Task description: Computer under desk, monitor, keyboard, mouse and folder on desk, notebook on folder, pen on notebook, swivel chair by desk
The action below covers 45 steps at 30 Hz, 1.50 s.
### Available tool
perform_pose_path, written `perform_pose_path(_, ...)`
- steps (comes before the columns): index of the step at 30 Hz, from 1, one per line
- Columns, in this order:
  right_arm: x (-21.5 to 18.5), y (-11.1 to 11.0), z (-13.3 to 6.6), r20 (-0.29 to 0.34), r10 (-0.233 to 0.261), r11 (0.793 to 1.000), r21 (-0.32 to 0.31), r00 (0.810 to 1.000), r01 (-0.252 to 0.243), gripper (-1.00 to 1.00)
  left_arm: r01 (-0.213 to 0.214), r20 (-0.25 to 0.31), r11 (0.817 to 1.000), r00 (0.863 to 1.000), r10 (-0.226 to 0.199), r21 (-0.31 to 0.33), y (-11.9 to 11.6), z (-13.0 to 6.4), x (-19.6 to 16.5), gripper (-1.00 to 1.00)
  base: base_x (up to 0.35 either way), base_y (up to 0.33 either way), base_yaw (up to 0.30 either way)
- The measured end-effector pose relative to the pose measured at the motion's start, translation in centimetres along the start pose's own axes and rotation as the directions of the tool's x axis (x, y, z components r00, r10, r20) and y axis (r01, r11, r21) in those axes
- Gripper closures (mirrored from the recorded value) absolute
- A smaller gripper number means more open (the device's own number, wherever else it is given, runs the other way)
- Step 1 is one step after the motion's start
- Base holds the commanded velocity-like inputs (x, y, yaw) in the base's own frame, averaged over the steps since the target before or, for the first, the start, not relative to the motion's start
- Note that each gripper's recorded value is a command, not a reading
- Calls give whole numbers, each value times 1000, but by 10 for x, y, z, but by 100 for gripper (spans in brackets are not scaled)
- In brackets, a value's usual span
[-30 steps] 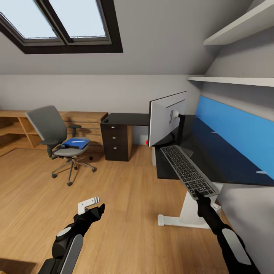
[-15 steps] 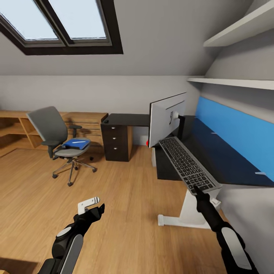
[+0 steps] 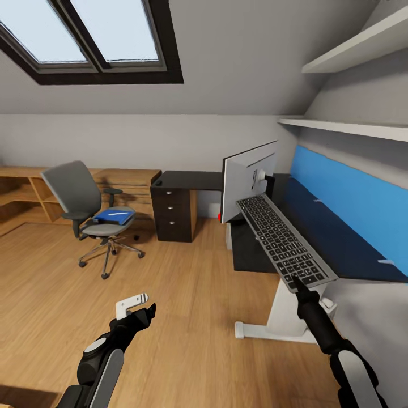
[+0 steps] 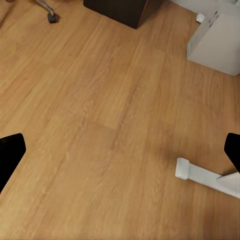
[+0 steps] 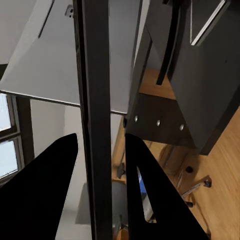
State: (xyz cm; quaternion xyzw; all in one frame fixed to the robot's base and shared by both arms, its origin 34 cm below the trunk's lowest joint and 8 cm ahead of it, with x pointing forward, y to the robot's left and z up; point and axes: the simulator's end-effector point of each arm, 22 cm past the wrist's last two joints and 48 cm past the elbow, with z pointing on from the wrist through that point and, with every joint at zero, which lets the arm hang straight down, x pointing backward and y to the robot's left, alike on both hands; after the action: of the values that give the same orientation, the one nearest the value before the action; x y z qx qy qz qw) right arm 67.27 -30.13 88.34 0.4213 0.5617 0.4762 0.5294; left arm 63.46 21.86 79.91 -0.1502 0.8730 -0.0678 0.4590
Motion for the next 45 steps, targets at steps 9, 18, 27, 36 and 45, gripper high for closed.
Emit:
perform_pose_path(9, 0, 0, -2, 4, -1, 1000, 0, 1000, 1, 100, 0, -8, 1000, 1000, 0, -5, 2, 1, 3, -100, 0, 0, 0)
perform_pose_path(18, -1, -2, -2, 10, 4, 1000, 3, 1000, -4, 100, -1, -9, 1000, 1000, 1, -5, 2, 2, 4, -100, -232, 188, -192)
perform_pose_path(27, 1, -7, -3, 6, 4, 1000, 16, 1000, -4, 100, -1, -9, 1000, 1000, 1, -5, 2, 2, 4, -100, -269, 212, -247)
perform_pose_path(36, 14, -21, -3, -19, 17, 999, 43, 1000, -16, 100, -1, -9, 1000, 1000, 1, -5, 2, 2, 4, -100, -262, 222, -84)
perform_pose_path(45, 34, -17, 1, -65, 20, 999, 37, 998, -18, 100, -1, -8, 1000, 1000, 1, -6, 3, 2, 4, -100, -69, 64, -3)
